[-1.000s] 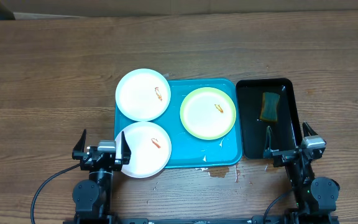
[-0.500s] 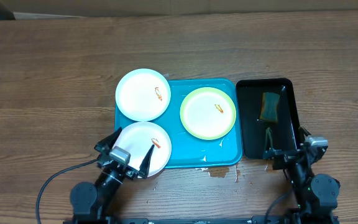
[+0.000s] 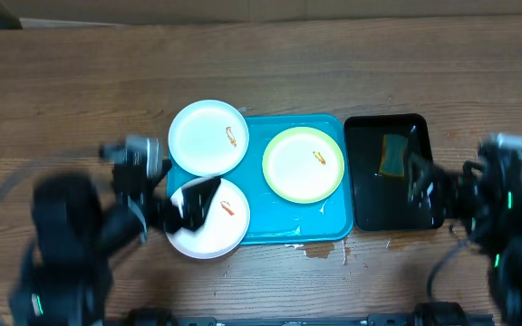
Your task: Clean dirty plates on tray and stack at the side
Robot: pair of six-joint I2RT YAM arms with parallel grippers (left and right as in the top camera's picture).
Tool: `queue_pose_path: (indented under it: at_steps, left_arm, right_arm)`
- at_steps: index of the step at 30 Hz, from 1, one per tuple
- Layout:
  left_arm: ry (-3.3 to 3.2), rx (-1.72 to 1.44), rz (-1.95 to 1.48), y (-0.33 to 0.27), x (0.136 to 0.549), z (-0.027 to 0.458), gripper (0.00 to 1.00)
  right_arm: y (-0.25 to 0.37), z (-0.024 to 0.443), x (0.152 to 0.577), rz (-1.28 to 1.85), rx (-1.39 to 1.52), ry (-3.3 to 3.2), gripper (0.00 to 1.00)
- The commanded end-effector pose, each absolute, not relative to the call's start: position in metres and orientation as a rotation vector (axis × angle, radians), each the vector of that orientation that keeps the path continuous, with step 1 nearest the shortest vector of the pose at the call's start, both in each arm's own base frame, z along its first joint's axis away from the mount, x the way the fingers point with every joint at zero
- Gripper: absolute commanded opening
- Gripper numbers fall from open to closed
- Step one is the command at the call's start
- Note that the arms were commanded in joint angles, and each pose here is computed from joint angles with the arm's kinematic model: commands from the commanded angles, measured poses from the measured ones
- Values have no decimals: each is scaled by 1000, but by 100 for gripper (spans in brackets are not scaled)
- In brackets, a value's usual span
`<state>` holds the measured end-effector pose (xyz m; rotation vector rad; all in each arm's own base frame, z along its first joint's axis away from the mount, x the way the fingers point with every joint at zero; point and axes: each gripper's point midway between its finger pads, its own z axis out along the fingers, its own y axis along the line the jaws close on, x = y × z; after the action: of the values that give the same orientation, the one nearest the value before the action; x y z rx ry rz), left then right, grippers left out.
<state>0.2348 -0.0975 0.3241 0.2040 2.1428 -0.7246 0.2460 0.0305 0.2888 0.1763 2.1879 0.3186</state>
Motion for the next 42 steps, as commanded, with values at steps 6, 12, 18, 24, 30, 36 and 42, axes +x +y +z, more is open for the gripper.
queue_pose_path:
  at_steps: [6, 12, 18, 24, 30, 36, 42]
  left_arm:
    - [2519, 46, -861, -101, 311, 303, 100]
    - [2800, -32, -902, -113, 326, 226, 60]
    - [3057, 54, -594, -125, 325, 150, 42]
    - [3148, 175, -443, -156, 327, 104, 46]
    - [3163, 284, -392, -185, 334, 65, 47]
    - [3176, 342, -380, -201, 335, 41, 48]
    - [3234, 295, -338, -198, 332, 20, 47]
  right_arm:
    - [40, 243, 289, 335, 218, 2703, 100]
    - [45, 178, 290, 350, 284, 3001, 100]
    - [43, 144, 303, 326, 312, 3098, 100]
    - [30, 124, 312, 195, 443, 3120, 100]
    - [30, 118, 323, 197, 437, 3087, 100]
    - [25, 108, 329, 162, 432, 3061, 100]
    - [24, 91, 337, 157, 470, 3010, 100]
